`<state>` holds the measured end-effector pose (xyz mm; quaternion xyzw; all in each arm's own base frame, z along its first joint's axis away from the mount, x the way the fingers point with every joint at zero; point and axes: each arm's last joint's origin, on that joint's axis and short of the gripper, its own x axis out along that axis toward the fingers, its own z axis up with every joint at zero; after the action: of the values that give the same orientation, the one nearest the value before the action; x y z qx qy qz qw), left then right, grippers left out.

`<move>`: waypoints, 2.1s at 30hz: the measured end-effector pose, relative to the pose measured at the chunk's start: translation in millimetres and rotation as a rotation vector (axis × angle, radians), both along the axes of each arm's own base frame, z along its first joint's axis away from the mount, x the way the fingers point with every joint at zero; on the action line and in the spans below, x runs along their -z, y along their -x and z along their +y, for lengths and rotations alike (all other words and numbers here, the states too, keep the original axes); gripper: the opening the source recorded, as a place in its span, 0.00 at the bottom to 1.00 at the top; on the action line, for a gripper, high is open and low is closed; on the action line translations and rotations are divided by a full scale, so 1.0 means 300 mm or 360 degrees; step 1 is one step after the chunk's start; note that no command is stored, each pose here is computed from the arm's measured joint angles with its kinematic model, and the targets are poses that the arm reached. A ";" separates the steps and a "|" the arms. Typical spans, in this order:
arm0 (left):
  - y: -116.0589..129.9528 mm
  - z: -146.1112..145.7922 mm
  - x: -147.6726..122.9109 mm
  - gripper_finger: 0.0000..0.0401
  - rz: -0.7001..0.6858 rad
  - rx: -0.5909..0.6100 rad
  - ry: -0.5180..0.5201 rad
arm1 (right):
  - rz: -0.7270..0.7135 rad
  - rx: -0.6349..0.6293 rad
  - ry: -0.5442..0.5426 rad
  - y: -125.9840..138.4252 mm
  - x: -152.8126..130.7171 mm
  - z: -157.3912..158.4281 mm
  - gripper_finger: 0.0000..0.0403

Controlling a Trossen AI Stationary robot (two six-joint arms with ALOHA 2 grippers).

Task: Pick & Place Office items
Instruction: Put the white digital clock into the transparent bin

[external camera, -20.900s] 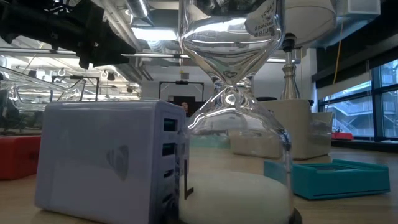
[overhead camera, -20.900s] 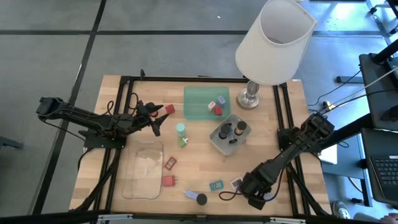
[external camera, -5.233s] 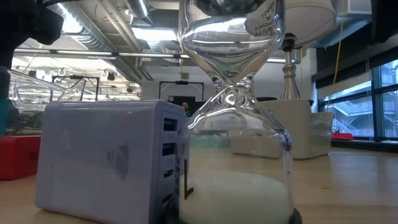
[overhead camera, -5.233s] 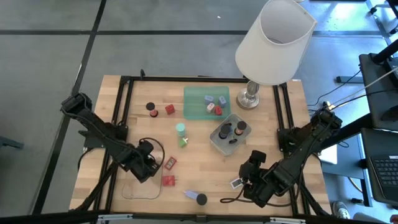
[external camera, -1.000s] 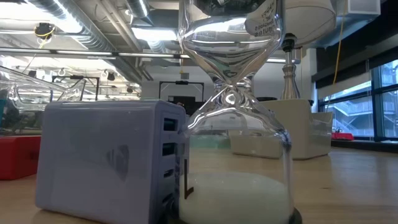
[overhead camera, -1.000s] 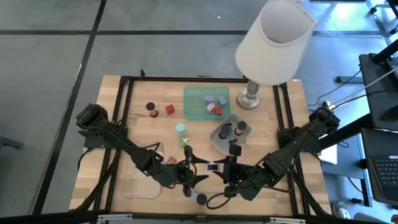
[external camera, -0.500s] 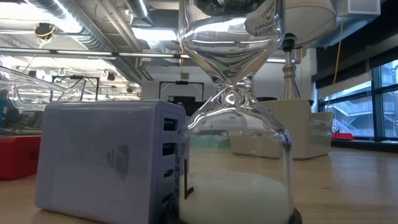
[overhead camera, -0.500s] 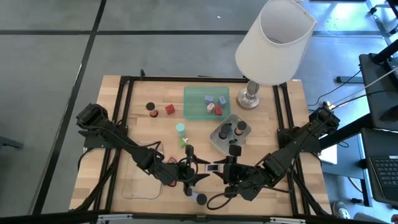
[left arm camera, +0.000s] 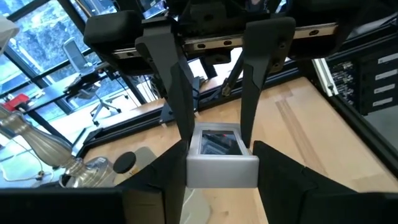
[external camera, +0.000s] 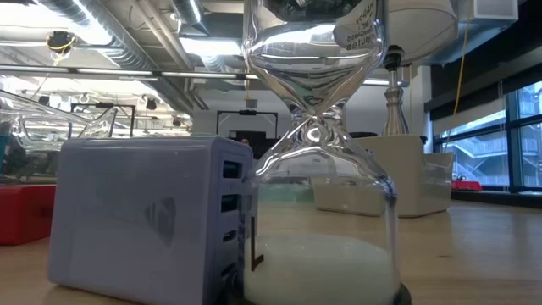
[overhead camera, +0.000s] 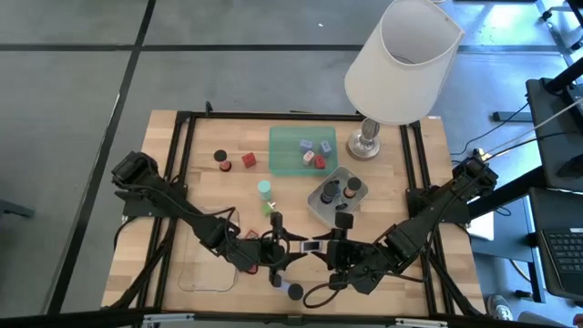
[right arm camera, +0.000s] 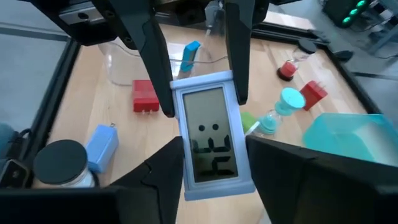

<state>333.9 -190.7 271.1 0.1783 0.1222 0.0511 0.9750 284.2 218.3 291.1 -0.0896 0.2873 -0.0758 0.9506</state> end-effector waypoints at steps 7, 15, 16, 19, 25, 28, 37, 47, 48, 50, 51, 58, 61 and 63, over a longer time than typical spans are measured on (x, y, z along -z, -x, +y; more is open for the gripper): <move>0.000 0.001 0.000 0.39 -0.0016 -0.0039 0.0078 | 0.0024 -0.0015 -0.0122 0.000 0.002 0.005 0.61; -0.003 0.015 0.010 0.39 -0.0008 -0.0118 0.0292 | 0.0181 -0.0065 -0.0145 0.015 0.021 -0.002 0.82; -0.004 0.018 0.013 0.39 0.0000 -0.0126 0.0313 | 0.0212 -0.0061 -0.0137 0.021 0.023 -0.006 0.84; -0.008 0.027 0.021 0.39 0.0030 -0.0136 0.0391 | 0.0305 0.0009 -0.0143 0.042 0.023 -0.034 0.86; -0.003 0.044 0.050 0.39 0.0148 -0.0195 0.0451 | 0.0519 0.0209 -0.0305 0.097 0.000 -0.109 0.87; 0.008 0.053 0.075 0.39 0.0249 -0.0255 0.0517 | 0.0624 0.0281 -0.0361 0.122 -0.002 -0.128 0.87; 0.146 0.096 -0.051 0.39 0.0654 -0.0444 0.1055 | 0.0708 0.0372 -0.0343 0.143 0.005 -0.143 0.83; 0.424 0.050 -0.107 0.39 0.1230 -0.0829 0.1526 | 0.0698 0.0359 -0.0315 0.142 0.004 -0.145 0.81; 0.447 0.041 -0.102 0.39 0.1258 -0.0887 0.1525 | 0.0699 0.0357 -0.0312 0.142 0.004 -0.145 0.80; 0.480 0.027 -0.087 0.39 0.1278 -0.1012 0.1529 | 0.0689 0.0362 -0.0304 0.142 0.004 -0.145 0.80; 0.489 0.021 -0.073 0.39 0.1277 -0.1066 0.1534 | 0.0676 0.0368 -0.0294 0.141 0.003 -0.146 0.80; 0.507 0.015 0.061 0.39 0.1409 -0.1334 0.1432 | 0.0650 0.0357 -0.0228 0.137 0.001 -0.152 0.80; 0.498 0.028 0.102 0.39 0.1425 -0.1403 0.1378 | 0.0654 0.0349 -0.0212 0.130 0.001 -0.160 0.80; 0.493 0.041 0.127 0.39 0.1431 -0.1453 0.1347 | 0.0654 0.0358 -0.0212 0.126 0.001 -0.166 0.80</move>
<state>186.0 -178.5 233.1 -0.2747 0.5776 0.3202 0.6988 246.6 168.5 290.7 -0.0077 0.4871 -0.1422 0.8617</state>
